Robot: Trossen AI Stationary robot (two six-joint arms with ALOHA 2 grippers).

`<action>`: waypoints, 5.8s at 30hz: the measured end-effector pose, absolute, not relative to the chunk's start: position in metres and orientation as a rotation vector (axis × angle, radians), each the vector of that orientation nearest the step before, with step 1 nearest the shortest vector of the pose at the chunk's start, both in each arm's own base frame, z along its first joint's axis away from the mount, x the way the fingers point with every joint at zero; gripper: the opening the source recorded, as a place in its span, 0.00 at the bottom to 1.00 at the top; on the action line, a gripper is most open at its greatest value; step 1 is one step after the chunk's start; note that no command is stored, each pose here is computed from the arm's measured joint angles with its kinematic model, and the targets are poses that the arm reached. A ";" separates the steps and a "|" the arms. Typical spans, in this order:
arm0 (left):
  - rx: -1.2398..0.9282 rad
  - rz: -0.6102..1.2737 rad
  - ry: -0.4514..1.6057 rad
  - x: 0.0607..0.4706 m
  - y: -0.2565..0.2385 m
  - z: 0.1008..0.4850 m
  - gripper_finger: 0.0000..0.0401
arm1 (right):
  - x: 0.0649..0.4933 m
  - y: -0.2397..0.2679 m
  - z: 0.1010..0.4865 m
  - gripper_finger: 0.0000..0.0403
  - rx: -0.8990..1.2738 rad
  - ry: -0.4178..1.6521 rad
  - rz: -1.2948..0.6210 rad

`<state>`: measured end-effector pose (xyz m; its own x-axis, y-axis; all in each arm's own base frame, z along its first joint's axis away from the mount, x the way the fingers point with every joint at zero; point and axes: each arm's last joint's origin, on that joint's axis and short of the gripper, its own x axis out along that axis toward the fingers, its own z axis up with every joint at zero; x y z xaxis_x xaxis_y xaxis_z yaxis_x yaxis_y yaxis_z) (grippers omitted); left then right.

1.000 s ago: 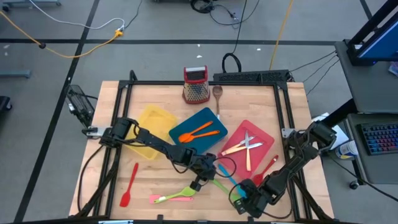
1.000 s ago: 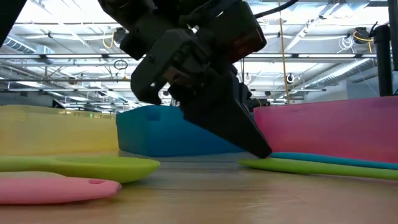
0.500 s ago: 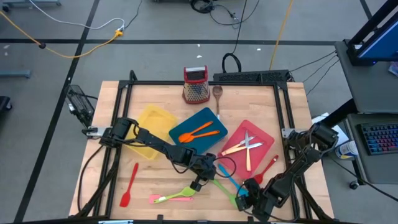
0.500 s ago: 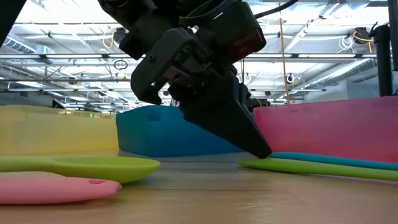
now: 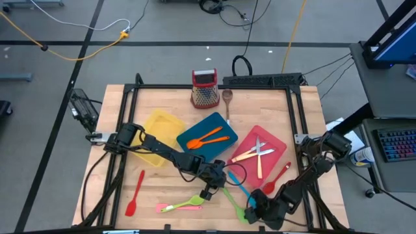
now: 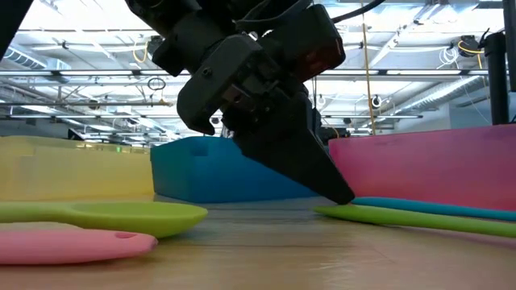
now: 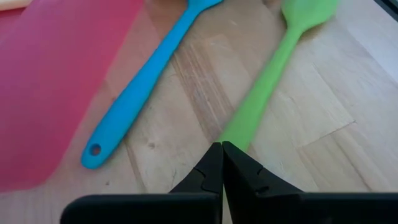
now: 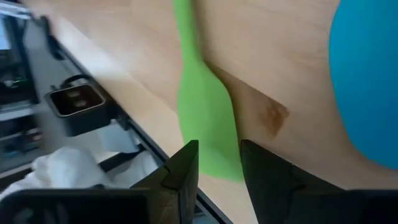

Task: Pick & Place Kitchen Items
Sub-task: Put the green spatula into the blue bin

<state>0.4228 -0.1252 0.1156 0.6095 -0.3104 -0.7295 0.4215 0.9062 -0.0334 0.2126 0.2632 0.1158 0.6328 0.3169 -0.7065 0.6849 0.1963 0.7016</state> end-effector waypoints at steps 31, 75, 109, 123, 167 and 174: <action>0.145 -0.338 0.852 0.421 -0.126 0.106 0.02 | 0.269 0.255 0.172 0.20 0.981 1.178 -0.181; 0.268 -0.693 0.680 0.418 -0.135 0.137 0.01 | 0.274 0.252 0.166 0.24 1.000 1.161 -0.043; 0.278 -0.673 0.619 0.437 -0.123 0.095 0.41 | 0.274 0.253 0.167 0.24 0.988 1.201 0.008; 0.276 -0.656 0.676 0.435 -0.117 0.091 0.12 | 0.273 0.252 0.166 0.24 0.980 1.210 -0.009; 0.052 -0.453 0.680 0.436 -0.136 0.094 0.17 | 0.187 0.247 0.107 0.24 1.505 0.832 -0.493; 0.019 -0.478 0.689 0.435 -0.137 0.094 0.17 | 0.186 0.252 0.110 0.24 1.548 0.865 -0.457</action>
